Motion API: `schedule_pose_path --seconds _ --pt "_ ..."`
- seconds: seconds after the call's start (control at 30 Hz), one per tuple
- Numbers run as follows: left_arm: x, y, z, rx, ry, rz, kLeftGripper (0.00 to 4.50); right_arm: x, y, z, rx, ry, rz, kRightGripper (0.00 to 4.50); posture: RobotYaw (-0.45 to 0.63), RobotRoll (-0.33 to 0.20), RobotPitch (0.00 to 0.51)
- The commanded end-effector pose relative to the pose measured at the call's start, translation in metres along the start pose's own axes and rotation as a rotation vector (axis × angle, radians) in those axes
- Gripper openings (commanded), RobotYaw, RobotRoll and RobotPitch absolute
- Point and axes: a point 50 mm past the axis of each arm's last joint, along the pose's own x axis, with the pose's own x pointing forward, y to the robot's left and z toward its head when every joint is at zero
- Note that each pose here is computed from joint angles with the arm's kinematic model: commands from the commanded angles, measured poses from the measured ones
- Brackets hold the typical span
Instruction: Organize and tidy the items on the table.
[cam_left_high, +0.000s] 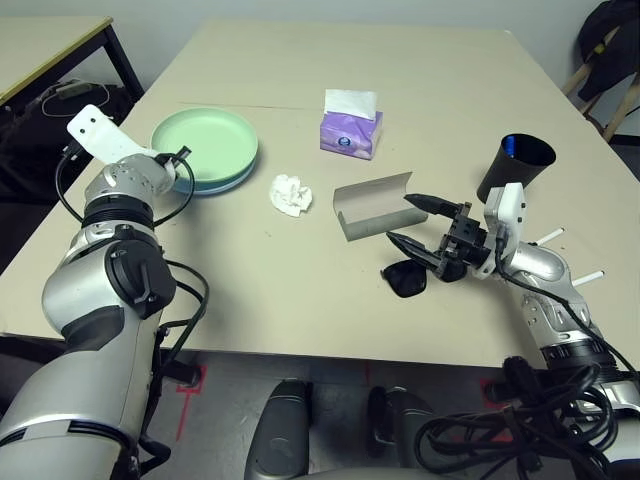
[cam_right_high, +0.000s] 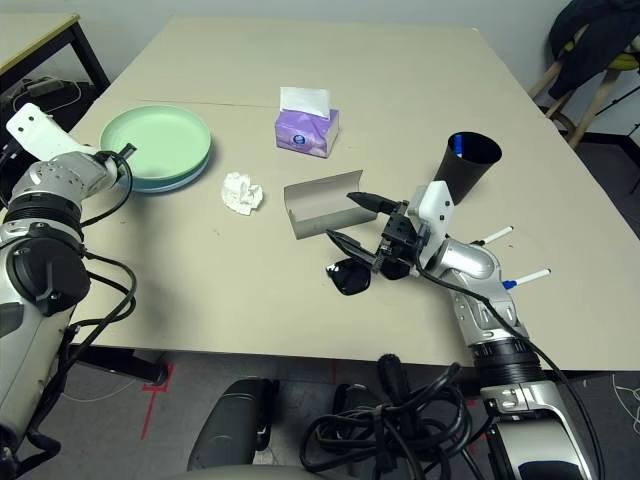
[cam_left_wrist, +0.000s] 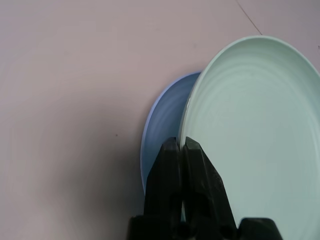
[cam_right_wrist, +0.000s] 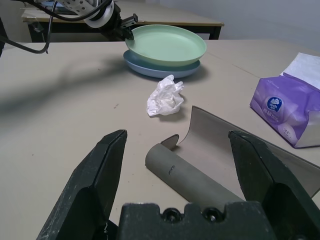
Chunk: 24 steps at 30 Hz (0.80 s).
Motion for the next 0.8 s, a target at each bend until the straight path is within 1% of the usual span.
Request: schedule_pose_path --seconds 0.03,0.1,0.13,0.17,0.2,0.23,0.27,0.3,0.33,0.4,0.47,0.53,0.63,0.73,0.8 --pt "0.001 0.000 -0.005 0.028 0.000 0.003 1.05 -0.005 -0.002 0.002 -0.002 -0.015 -0.037 4.50 0.17 0.000 0.093" --pt "0.001 -0.003 -0.003 0.051 -0.016 -0.038 1.77 -0.005 -0.002 0.003 -0.003 -0.019 -0.046 4.50 0.17 0.000 0.089" --pt "0.000 -0.006 -0.002 0.094 -0.036 -0.082 2.21 -0.005 -0.002 0.003 -0.004 -0.021 -0.052 4.50 0.17 0.000 0.089" --pt "-0.001 -0.008 0.000 0.182 -0.066 -0.121 2.55 -0.005 -0.003 0.004 -0.004 -0.024 -0.058 4.50 0.17 0.000 0.086" --pt "-0.002 -0.011 0.001 0.282 -0.101 -0.184 3.01 -0.004 -0.002 0.004 -0.004 -0.026 -0.062 4.50 0.17 0.000 0.086" --pt "-0.004 -0.016 0.002 0.375 -0.144 -0.278 3.43 -0.004 -0.002 0.004 -0.003 -0.028 -0.065 4.50 0.17 0.000 0.086" --pt "-0.007 -0.023 -0.001 0.470 -0.163 -0.405 3.80 -0.004 -0.002 0.005 -0.002 -0.029 -0.066 4.50 0.17 0.000 0.085" --pt "-0.012 -0.030 -0.008 0.537 -0.149 -0.559 4.19 -0.003 -0.002 0.005 -0.001 -0.030 -0.067 4.50 0.18 0.000 0.084" --pt "-0.017 -0.035 -0.015 0.574 -0.117 -0.682 4.47 -0.003 -0.001 0.005 0.000 -0.030 -0.068 4.50 0.18 0.000 0.083" --pt "-0.029 -0.041 -0.029 0.648 -0.044 -0.891 4.47 -0.002 -0.002 0.006 0.001 -0.033 -0.071 4.50 0.18 0.000 0.080" --pt "-0.039 -0.043 -0.044 0.748 0.014 -1.022 4.47 0.000 -0.002 0.007 0.002 -0.036 -0.074 4.50 0.18 0.000 0.077" --pt "-0.043 -0.043 -0.051 0.799 0.044 -1.070 4.47 0.001 -0.002 0.008 0.003 -0.037 -0.075 4.50 0.18 0.000 0.076" --pt "-0.044 -0.041 -0.067 0.849 0.128 -1.114 4.47 0.002 -0.003 0.005 0.005 -0.004 -0.100 4.50 0.17 0.000 0.071" --pt "-0.041 -0.037 -0.078 0.875 0.160 -1.108 4.47 0.001 0.000 0.001 0.026 0.036 -0.114 4.50 0.16 0.000 0.069" --pt "-0.040 -0.037 -0.085 0.879 0.172 -1.105 4.47 0.001 0.003 0.002 0.038 0.036 -0.118 4.50 0.15 0.000 0.068"
